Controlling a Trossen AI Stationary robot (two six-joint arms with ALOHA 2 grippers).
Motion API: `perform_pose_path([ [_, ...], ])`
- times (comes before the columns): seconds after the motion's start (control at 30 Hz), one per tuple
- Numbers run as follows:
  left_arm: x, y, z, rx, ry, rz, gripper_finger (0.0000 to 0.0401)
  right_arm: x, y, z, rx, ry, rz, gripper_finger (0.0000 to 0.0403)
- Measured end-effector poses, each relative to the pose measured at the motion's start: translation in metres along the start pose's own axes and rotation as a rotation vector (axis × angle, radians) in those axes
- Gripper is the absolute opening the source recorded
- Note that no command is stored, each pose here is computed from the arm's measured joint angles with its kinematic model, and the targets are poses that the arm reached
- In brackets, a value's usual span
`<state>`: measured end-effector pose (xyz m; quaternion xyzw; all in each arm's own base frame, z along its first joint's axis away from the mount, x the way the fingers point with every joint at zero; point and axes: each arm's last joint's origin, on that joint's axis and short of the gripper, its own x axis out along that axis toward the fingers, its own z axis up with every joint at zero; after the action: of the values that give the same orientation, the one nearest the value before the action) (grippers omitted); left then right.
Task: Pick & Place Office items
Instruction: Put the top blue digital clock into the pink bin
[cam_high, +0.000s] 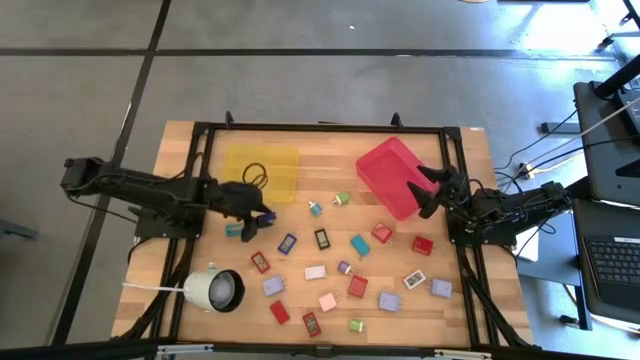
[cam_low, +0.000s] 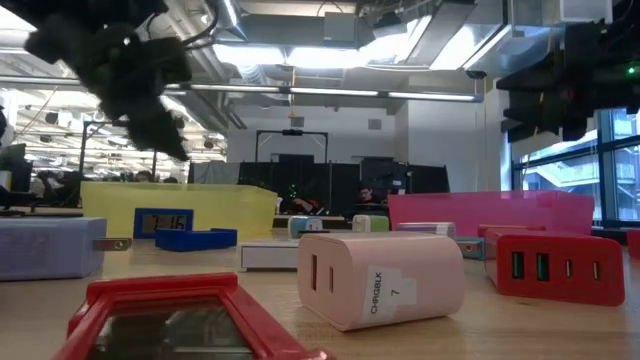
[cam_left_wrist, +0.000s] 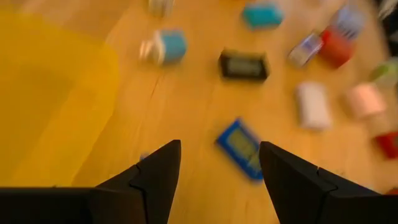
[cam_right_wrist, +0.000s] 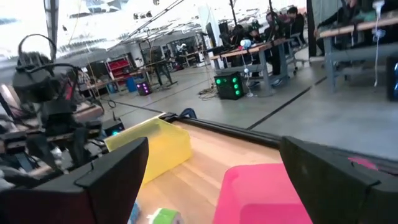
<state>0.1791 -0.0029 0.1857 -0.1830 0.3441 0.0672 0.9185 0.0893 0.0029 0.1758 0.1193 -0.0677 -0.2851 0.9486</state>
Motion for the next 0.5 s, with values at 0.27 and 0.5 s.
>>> perform_pose_path([
  [0.27,-0.001,-0.011,-0.015,0.033,0.069,0.057,0.0214,0.0,0.0,0.0,-0.051,0.0,0.001,0.0366],
  [0.5,0.007,-0.015,-0.027,-0.015,0.128,0.127,0.0212,0.0,0.0,0.0,-0.05,0.0,0.001,0.0366],
])
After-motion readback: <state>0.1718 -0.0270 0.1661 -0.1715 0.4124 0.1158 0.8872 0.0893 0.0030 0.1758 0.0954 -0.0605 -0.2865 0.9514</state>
